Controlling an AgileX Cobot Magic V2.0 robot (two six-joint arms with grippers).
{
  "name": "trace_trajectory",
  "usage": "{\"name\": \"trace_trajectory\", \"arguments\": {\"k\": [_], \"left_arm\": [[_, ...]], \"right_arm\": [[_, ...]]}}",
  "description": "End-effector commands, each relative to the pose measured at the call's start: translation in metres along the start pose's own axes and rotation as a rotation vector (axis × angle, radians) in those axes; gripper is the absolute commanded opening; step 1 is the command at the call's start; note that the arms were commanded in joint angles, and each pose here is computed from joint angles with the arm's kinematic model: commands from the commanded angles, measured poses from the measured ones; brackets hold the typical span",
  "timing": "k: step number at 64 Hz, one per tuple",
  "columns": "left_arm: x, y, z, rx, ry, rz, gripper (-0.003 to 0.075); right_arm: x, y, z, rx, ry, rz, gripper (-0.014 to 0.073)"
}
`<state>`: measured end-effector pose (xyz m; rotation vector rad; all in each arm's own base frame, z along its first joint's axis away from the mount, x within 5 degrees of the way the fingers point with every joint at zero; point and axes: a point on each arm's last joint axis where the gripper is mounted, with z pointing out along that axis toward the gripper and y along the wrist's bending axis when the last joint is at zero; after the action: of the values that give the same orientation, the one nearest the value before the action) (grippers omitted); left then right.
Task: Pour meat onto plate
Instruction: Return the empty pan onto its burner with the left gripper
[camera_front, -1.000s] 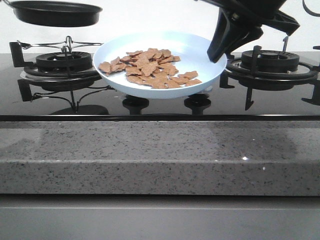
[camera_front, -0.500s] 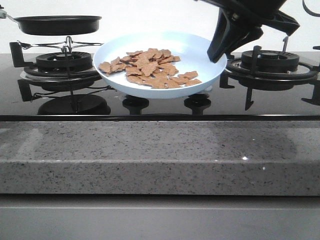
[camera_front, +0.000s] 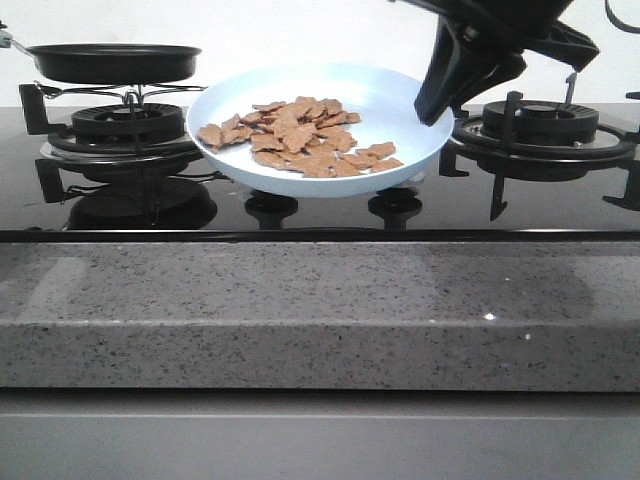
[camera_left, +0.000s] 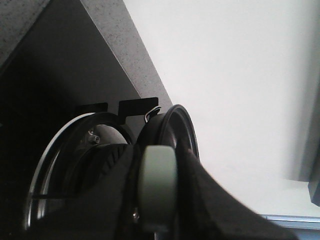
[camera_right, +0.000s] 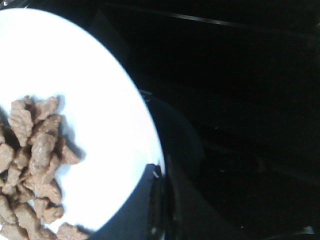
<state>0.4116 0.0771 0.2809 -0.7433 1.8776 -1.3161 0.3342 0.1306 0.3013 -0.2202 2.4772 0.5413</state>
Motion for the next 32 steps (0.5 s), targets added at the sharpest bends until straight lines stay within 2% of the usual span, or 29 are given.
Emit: {"name": "trace_trajectory", "arguments": {"k": [1,23,28,32], "left_arm": [[0.0024,-0.0347,-0.0084,0.097,-0.009,0.025,-0.0020],[0.0065,-0.0372,-0.0041,0.105,0.001,0.045,-0.0012],[0.0077,-0.0377,-0.0030,0.106,0.005,0.046,0.0052],[0.0077,-0.0376,-0.0031,0.105,0.005,0.047,0.0143]], "right_arm": [[-0.0115,0.0087,-0.0216,-0.024,-0.107,-0.011,-0.0068],[-0.0115,0.0087,-0.0216,-0.024,-0.107,-0.011,-0.0068],[-0.0115,0.0087,-0.0216,-0.024,-0.107,-0.011,-0.0068],[-0.0115,0.0087,-0.0216,-0.024,-0.107,-0.011,-0.0068]]}}
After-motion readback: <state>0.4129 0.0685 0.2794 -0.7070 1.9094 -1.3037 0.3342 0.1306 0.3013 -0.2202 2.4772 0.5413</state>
